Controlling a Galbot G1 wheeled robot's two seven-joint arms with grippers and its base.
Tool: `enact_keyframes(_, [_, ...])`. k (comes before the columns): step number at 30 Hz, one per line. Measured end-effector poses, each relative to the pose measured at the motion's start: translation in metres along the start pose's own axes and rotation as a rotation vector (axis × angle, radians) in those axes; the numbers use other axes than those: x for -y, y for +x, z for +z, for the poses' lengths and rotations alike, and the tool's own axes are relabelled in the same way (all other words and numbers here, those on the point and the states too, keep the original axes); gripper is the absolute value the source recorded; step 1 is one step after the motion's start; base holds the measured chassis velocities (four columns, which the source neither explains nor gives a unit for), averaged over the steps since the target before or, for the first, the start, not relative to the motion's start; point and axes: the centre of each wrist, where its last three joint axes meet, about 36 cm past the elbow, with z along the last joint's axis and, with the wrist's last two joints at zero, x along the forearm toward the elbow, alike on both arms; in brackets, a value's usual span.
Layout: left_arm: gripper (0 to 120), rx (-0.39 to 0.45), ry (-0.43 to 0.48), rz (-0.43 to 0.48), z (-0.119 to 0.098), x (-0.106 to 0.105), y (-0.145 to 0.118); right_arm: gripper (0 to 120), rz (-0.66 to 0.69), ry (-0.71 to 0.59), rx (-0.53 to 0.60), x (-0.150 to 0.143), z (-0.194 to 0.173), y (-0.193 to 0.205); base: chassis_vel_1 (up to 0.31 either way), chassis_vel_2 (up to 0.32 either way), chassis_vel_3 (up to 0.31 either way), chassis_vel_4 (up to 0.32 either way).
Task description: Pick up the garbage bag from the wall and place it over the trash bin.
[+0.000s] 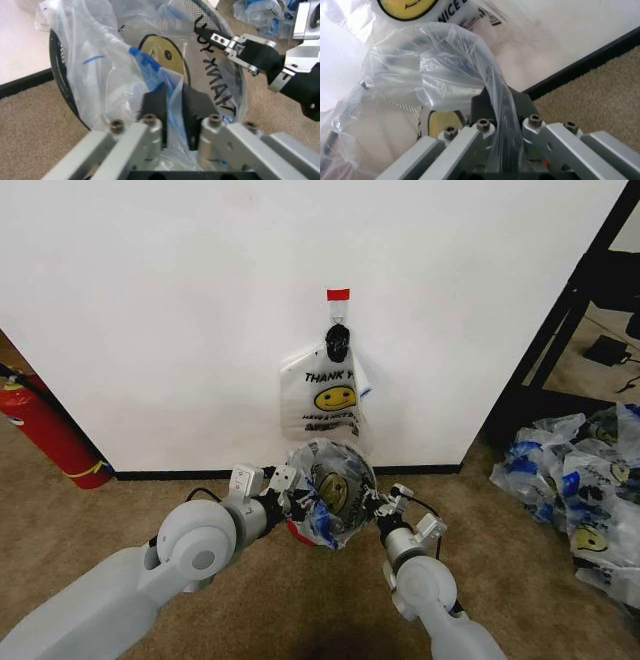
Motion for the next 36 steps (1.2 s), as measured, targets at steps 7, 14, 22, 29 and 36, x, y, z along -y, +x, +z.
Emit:
enact_keyframes(7, [0, 0.02, -0.003, -0.034, 0.002, -0.007, 0.003, 1, 0.004, -0.011, 0.004, 0.001, -0.001, 0.0, 0.0, 0.0, 0.0, 0.0])
enact_keyframes(14, [0, 0.046, -0.013, -0.077, 0.008, -0.016, 0.007, 1, 0.016, -0.022, 0.005, 0.007, -0.004, -0.002, 0.0, 0.0, 0.0, 0.0])
enact_keyframes(22, [0, 0.041, 0.019, -0.089, 0.023, -0.018, -0.002, 1, 0.022, -0.046, 0.017, 0.011, -0.009, 0.002, 0.0, 0.0, 0.0, 0.0])
enact_keyframes(29, [0, 0.069, 0.034, -0.137, 0.02, -0.034, -0.005, 1, 0.016, -0.052, 0.016, 0.012, -0.009, 0.005, 0.0, 0.0, 0.0, 0.0])
enact_keyframes(36, [0, 0.095, 0.013, -0.158, 0.018, -0.034, 0.007, 1, 0.021, -0.056, 0.018, 0.014, -0.007, 0.003, 0.0, 0.0, 0.0, 0.0])
